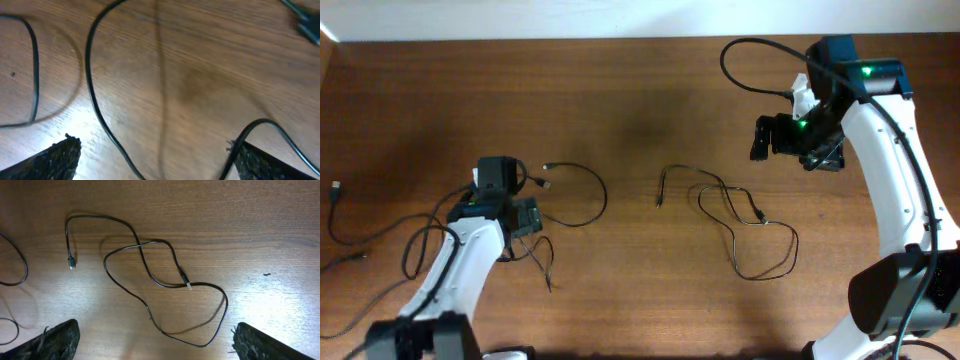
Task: Untangle cables
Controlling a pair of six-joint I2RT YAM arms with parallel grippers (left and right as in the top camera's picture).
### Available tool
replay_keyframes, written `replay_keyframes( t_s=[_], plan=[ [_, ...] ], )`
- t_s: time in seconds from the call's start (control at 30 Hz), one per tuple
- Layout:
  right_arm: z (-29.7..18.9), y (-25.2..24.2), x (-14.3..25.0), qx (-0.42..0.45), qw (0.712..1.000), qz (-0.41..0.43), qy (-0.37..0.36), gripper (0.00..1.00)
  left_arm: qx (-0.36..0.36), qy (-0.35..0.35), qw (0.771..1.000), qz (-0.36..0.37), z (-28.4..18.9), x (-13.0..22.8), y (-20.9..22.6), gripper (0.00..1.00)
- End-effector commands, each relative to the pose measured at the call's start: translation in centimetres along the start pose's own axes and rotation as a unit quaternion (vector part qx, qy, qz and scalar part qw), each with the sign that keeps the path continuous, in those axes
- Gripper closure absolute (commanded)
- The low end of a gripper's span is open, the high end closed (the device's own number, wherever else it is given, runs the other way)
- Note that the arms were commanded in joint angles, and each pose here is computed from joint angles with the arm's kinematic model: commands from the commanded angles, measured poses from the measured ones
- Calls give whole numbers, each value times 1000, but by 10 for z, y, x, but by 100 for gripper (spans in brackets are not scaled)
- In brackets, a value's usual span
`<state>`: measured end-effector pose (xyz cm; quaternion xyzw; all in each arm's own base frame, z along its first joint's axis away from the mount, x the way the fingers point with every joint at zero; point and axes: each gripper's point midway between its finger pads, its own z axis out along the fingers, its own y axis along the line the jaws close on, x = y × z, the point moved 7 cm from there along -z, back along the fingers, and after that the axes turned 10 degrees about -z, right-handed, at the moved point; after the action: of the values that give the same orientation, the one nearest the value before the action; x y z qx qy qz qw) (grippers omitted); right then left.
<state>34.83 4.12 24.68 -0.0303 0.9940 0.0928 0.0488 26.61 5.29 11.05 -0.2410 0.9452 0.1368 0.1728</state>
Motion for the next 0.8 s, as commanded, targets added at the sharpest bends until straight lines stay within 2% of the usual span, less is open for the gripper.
replay_keyframes(
  t_s=[0.0, 0.13, 0.27, 0.33, 0.43, 0.5, 0.57, 0.6, 0.67, 0.77],
  plan=[
    [3, 0, 0, -2, 1000, 6, 3, 1, -28, 37, 998, -30, 28, 3, 15, 1],
    [3, 0, 0, -2, 1000, 6, 2, 1, 18, 46, 997, -52, 35, -1, 14, 0],
    [3, 0, 0, -2, 1000, 6, 3, 1, 41, 52, 996, -52, 36, 0, 9, 15],
    [3, 0, 0, -2, 1000, 6, 3, 1, 35, 60, 996, -58, 39, 1, 13, 15],
    [3, 0, 0, -2, 1000, 6, 3, 1, 19, 68, 992, -107, 45, -1, 37, 9],
    [3, 0, 0, -2, 1000, 6, 2, 1, 16, 66, 991, -119, 48, -3, 43, 13],
    [3, 0, 0, -2, 1000, 6, 3, 1, 44, 74, 989, -120, 54, -3, 35, 21],
    [3, 0, 0, -2, 1000, 6, 3, 1, 46, 83, 988, -118, 60, 0, 33, 37],
    [3, 0, 0, -2, 1000, 6, 3, 1, 44, 98, 988, -115, 69, 4, 31, 49],
    [3, 0, 0, -2, 1000, 6, 2, 1, 41, 111, 987, -113, 72, 8, 31, 91]
  ],
)
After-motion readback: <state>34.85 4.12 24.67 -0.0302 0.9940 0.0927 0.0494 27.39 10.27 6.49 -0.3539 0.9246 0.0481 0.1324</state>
